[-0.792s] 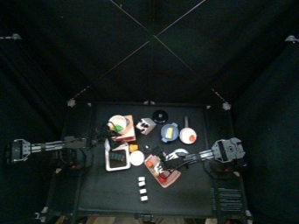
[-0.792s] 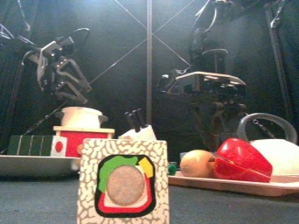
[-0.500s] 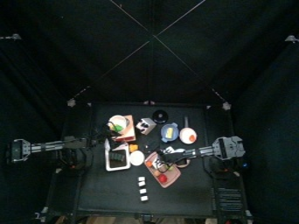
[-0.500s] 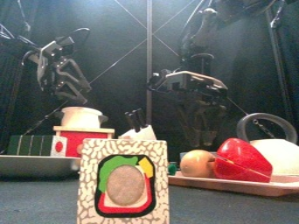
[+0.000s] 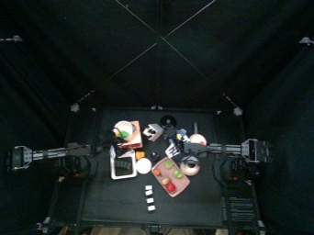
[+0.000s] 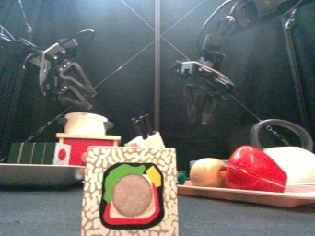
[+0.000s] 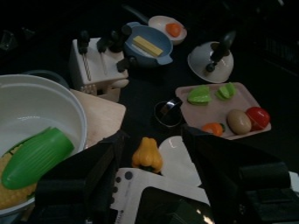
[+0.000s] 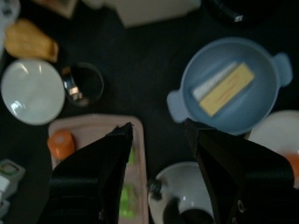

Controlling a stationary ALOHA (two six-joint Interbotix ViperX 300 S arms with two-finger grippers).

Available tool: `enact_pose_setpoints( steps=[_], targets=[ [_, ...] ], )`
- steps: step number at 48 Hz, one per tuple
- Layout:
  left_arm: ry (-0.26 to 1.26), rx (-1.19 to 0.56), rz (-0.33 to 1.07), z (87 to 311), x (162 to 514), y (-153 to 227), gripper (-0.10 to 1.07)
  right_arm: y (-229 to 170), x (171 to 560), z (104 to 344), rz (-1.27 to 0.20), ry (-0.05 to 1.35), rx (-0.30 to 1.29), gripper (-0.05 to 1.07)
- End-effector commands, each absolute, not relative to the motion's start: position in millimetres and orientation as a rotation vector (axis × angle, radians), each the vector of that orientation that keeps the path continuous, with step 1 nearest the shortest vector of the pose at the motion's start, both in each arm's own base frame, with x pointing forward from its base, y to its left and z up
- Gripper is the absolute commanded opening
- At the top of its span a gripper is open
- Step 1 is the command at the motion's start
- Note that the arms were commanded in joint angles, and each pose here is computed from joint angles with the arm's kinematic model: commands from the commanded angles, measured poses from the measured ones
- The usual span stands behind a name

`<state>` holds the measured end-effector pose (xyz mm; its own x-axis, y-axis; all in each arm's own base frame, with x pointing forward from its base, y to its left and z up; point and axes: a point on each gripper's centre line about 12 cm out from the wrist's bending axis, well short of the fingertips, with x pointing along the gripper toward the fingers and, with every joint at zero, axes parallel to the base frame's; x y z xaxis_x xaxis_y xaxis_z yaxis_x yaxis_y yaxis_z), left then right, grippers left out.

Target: Grab pot lid

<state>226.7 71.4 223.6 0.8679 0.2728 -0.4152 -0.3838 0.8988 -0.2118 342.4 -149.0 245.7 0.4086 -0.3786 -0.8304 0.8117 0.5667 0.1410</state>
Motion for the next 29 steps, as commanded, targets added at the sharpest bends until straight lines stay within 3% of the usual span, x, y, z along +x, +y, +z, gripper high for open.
enact_pose_setpoints(
  steps=[1,9,29],
  targets=[
    [0.365,-0.293,0.344,230.1,229.2,72.0,0.91,-188.1,336.8,252.2,-0.846,0.745,0.607,0.86],
    [0.363,-0.293,0.344,230.5,229.1,72.0,0.91,-234.6,340.6,218.2,-0.921,0.768,0.631,0.86],
    [0.369,-0.299,0.344,228.4,228.6,71.5,0.91,-288.2,370.9,192.8,-1.002,0.825,0.554,0.86]
  ],
)
